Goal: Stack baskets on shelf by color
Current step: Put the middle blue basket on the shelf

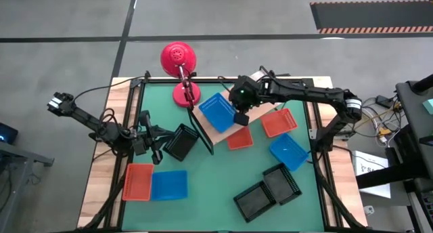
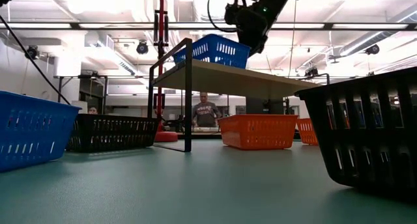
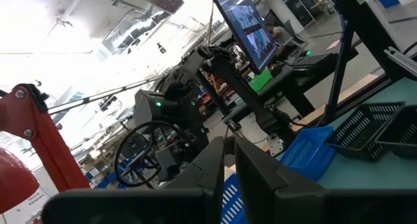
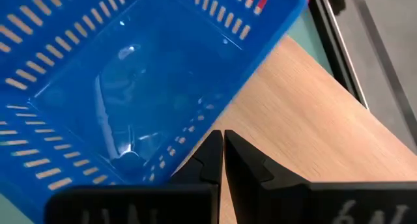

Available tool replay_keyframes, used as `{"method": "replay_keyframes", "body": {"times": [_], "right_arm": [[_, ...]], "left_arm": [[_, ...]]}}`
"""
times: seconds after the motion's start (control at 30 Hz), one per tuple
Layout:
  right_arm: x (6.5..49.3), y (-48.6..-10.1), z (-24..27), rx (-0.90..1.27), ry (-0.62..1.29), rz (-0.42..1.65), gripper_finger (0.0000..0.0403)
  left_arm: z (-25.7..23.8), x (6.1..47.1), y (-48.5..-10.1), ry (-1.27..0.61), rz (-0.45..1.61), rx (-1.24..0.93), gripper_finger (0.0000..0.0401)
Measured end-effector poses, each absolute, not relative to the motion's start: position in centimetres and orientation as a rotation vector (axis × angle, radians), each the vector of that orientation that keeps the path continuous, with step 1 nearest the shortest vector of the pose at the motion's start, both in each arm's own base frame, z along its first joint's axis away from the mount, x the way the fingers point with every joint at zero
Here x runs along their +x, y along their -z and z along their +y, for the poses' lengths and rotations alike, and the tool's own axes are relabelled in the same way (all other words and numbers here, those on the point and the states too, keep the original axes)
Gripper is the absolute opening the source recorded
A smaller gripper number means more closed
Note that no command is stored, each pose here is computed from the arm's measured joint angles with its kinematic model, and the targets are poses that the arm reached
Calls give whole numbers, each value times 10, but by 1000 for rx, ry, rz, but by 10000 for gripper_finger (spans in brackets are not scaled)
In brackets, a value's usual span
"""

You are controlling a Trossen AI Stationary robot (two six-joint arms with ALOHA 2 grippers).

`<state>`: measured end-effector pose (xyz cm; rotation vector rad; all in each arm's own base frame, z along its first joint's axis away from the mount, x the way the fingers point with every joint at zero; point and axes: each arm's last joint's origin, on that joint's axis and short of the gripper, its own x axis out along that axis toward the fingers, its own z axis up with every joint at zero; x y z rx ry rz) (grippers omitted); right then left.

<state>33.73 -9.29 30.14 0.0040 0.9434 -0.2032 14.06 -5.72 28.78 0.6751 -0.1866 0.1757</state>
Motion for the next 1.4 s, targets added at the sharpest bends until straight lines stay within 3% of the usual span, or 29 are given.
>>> {"method": "replay_keyframes", "body": {"times": [0.63, 0.93, 1.17, 1.4], "right_arm": [[356, -302, -82, -65, 175, 836, 9], [334, -340, -71, -95, 230, 830, 9], [311, -351, -32, -10, 84, 895, 9], [314, -346, 11, -47, -60, 899, 9]], "left_arm": [[-57, 141, -288, -177, -190, 674, 22], [-57, 141, -288, -177, -189, 674, 22], [-57, 141, -288, -176, -187, 676, 22], [-58, 142, -287, -175, -186, 677, 22]]}}
